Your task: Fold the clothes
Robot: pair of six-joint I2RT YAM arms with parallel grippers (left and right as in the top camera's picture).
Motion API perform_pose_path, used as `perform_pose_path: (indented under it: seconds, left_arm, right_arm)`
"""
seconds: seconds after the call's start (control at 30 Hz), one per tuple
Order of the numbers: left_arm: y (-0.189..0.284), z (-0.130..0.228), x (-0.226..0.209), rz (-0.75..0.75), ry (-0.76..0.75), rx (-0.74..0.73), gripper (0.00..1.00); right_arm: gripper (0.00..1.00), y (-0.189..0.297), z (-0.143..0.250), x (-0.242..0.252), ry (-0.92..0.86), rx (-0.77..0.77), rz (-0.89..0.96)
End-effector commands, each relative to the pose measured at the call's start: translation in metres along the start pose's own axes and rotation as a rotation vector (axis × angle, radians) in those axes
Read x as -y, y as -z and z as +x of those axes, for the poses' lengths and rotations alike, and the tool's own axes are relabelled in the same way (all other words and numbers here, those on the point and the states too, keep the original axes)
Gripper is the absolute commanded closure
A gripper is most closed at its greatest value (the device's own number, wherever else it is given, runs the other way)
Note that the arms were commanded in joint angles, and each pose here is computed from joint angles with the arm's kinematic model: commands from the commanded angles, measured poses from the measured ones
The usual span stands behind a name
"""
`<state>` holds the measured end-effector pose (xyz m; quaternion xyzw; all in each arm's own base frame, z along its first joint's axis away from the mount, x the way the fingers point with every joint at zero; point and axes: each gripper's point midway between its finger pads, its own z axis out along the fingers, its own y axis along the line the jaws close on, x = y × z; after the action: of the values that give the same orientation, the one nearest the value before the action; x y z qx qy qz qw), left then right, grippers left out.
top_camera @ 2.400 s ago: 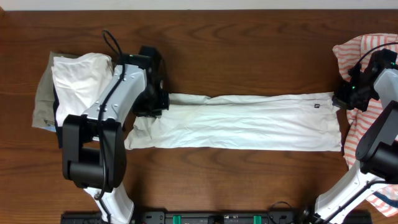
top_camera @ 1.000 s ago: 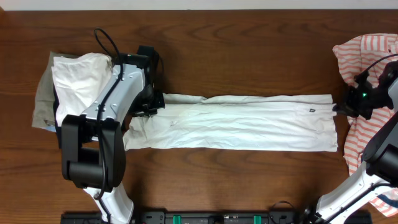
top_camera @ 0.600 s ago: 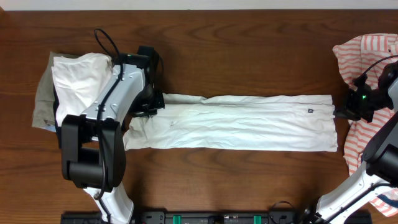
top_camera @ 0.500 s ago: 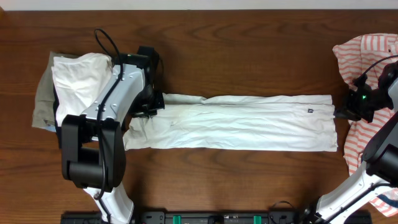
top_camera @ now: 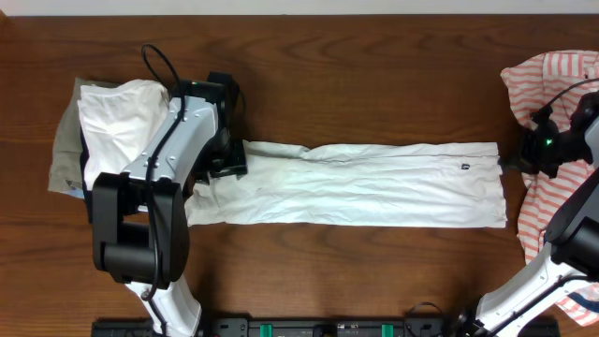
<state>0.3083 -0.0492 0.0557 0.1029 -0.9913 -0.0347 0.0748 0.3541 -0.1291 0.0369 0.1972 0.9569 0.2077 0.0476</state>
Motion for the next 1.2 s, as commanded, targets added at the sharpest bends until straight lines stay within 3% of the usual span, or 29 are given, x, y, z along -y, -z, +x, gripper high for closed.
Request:
perform_pose_path:
  seconds: [0.0,0.3,0.37,0.5,0.67,1.17]
  left_arm:
    - [0.003,-0.005,-0.003,-0.009,0.000,0.028,0.27]
    - [0.052,-0.057,0.018,0.087,0.006,0.248,0.26]
    - [0.065,-0.068,0.031,0.155,-0.001,0.294,0.32]
    - [0.077,-0.077,0.071,0.371,-0.045,0.321,0.53]
    - [0.073,-0.070,0.099,0.420,-0.105,0.309,0.67]
    - [0.014,-0.019,0.166,0.375,-0.274,0.133,0.68]
  right_arm:
    - [0.97,0.027,-0.025,-0.033,0.074,0.110,-0.158]
    - [0.95,0.018,-0.026,-0.055,0.145,0.098,-0.153]
    - [0.95,0.012,-0.023,-0.057,0.159,0.080,-0.123]
    - [0.95,0.000,-0.016,-0.057,0.190,0.042,-0.046]
    - [0.94,-0.012,-0.012,-0.052,0.176,0.020,0.029]
    - [0.94,-0.046,0.016,-0.035,0.135,-0.034,0.036]
